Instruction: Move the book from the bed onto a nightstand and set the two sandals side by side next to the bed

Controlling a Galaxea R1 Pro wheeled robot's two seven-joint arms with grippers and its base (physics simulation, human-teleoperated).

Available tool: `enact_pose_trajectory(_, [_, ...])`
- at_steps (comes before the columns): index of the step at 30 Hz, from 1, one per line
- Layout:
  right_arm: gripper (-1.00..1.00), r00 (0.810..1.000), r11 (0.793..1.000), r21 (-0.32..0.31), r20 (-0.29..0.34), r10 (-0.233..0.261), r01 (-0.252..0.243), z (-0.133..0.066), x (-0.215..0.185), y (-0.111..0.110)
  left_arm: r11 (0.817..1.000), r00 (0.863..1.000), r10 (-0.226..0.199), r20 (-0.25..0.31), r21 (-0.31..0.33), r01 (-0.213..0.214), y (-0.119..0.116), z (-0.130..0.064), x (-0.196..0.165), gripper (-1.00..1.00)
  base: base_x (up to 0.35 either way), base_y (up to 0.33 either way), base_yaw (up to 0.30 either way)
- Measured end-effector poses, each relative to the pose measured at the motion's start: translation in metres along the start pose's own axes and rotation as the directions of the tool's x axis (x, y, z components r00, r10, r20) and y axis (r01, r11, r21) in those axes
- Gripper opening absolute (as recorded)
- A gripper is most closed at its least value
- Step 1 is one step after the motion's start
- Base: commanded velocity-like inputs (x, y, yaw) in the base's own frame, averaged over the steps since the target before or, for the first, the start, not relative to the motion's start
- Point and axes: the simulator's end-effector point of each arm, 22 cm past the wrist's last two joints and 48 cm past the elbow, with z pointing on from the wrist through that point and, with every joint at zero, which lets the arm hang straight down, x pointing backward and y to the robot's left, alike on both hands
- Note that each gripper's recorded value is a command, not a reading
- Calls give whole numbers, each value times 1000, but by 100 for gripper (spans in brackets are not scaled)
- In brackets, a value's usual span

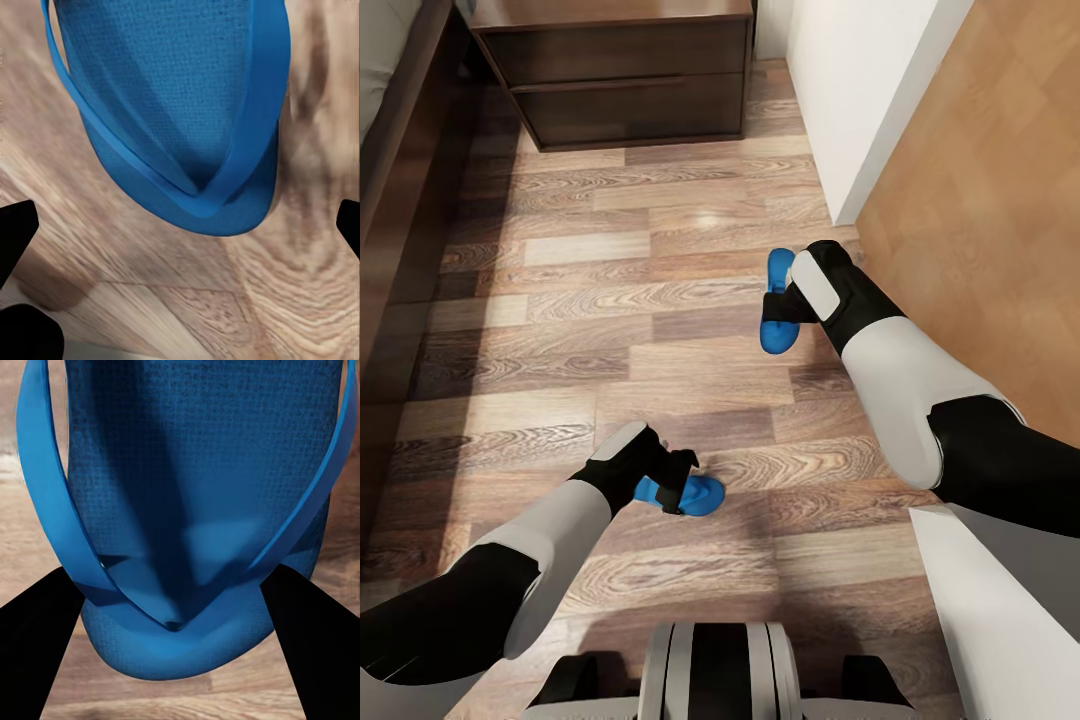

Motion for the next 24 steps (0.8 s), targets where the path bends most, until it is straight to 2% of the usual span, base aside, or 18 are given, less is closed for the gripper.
enact_pose_trajectory(13, [-100,999,1000,3,-52,3,-3,39,23,-4,999,1000,-15,-14,-51,15,16,29,-6,100,0,0,0])
enact_pose_trajectory(24, [-100,999,1000,3,-53,3,-3,39,23,-4,999,1000,-17,-13,-49,16,16,29,-6,100,0,0,0])
